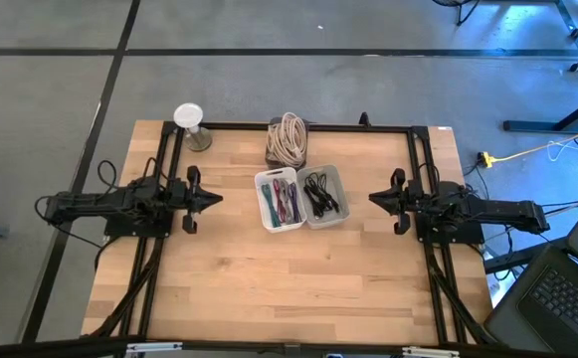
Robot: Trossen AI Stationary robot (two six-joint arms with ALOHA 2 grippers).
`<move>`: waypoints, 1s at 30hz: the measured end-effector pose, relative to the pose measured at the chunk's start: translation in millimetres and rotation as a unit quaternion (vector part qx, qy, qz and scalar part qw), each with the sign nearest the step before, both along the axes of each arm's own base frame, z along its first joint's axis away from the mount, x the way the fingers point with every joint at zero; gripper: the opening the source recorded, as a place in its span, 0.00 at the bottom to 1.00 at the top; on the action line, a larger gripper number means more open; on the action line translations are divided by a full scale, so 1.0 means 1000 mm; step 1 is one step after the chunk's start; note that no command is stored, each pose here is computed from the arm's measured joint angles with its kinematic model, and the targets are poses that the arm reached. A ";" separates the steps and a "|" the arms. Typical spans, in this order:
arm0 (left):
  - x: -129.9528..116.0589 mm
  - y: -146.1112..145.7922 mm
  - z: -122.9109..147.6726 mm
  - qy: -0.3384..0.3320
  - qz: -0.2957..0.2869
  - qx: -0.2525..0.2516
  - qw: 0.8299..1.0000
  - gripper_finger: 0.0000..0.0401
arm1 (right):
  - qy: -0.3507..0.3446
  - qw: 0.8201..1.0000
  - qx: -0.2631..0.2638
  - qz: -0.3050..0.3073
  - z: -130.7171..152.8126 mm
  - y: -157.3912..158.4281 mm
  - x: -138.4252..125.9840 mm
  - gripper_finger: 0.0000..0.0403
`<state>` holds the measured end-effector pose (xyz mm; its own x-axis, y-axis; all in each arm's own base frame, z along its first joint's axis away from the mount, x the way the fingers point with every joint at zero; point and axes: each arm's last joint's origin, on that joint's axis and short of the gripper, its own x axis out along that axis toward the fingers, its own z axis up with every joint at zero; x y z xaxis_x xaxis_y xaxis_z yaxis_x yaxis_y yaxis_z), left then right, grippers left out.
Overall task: Pick & Place USB Port
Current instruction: Return to Home Position
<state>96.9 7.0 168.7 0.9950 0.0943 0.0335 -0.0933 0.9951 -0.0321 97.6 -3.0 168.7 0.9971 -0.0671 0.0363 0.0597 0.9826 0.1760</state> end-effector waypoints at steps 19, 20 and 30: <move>0.000 0.000 0.000 0.000 0.000 0.000 1.000 0.02 | 0.000 1.000 0.000 0.000 0.000 0.000 0.000 0.10; 0.000 0.000 0.000 0.000 0.000 0.000 1.000 0.02 | 0.000 1.000 0.000 0.000 0.000 0.000 0.000 0.10; 0.000 0.000 0.000 0.000 0.000 0.000 1.000 0.01 | 0.000 1.000 0.000 0.000 0.000 0.000 0.000 0.10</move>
